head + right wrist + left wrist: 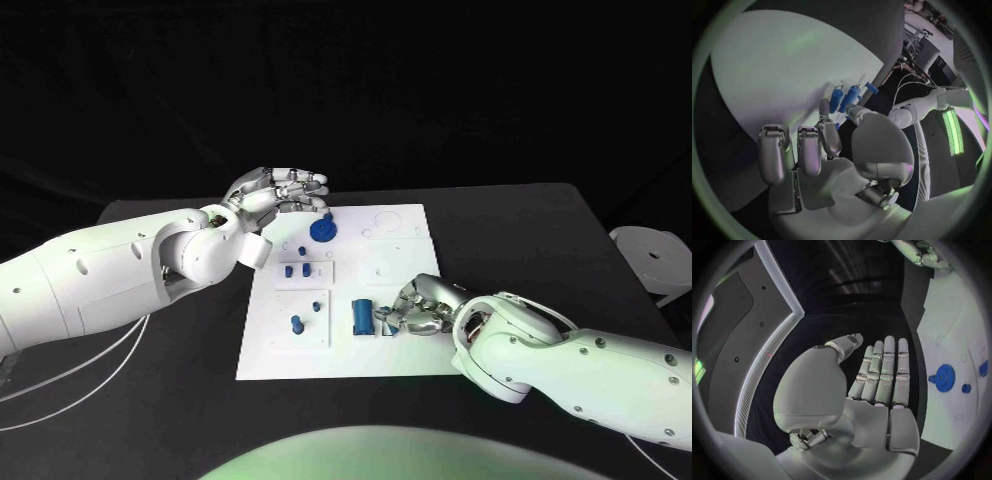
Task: Assemble the parts on the task board
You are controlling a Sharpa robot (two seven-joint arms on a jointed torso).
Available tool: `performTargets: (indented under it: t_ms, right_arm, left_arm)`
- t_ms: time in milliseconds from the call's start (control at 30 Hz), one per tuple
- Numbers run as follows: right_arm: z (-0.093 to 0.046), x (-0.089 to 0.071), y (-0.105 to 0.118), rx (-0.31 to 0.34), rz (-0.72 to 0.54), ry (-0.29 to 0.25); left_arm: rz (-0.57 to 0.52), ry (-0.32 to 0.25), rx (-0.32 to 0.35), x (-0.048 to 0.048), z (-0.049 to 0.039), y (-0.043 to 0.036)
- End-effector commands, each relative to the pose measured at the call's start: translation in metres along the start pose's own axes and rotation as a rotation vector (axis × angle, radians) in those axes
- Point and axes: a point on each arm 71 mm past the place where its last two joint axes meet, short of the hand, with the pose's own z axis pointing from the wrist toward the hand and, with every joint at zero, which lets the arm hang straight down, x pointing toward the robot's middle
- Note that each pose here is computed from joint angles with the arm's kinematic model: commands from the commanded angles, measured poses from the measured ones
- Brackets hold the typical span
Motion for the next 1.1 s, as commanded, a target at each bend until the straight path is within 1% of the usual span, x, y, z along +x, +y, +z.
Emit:
performTargets:
  t_ms: [33,400,667,767,833,900,1033,1100]
  right_arm:
    - [-0.001,0.001,0.002,-0.027,-0.016,0.004]
    - [-0.008,-0.001,-0.001,-0.028,-0.019,0.001]
    - [-0.012,-0.003,-0.007,-0.026,-0.029,0.021]
    - [-0.013,-0.005,-0.010,-0.030,-0.021,0.013]
    - [-0.013,-0.008,-0.012,-0.049,0.016,-0.006]
    - [-0.014,-0.013,-0.014,-0.076,0.081,-0.025]
    - [-0.013,-0.025,-0.016,-0.142,0.249,-0.036]
    - [-0.011,-0.034,-0.018,-0.181,0.359,-0.038]
  left_arm:
    - [-0.005,0.018,0.005,0.0022,0.0002,-0.0008]
    - [-0.004,0.016,0.004,0.0012,-0.0004,-0.0009]
    - [-0.004,0.016,0.003,0.0010,-0.0007,-0.0010]
    - [-0.003,0.016,0.004,0.0007,-0.0008,-0.0011]
    - [-0.003,0.015,0.005,0.0005,-0.0008,-0.0012]
    - [-0.002,0.014,0.008,0.0004,-0.0007,-0.0013]
    - [-0.001,0.009,0.014,-0.0005,-0.0002,-0.0014]
    - [0.000,0.005,0.019,-0.0015,0.0006,-0.0013]
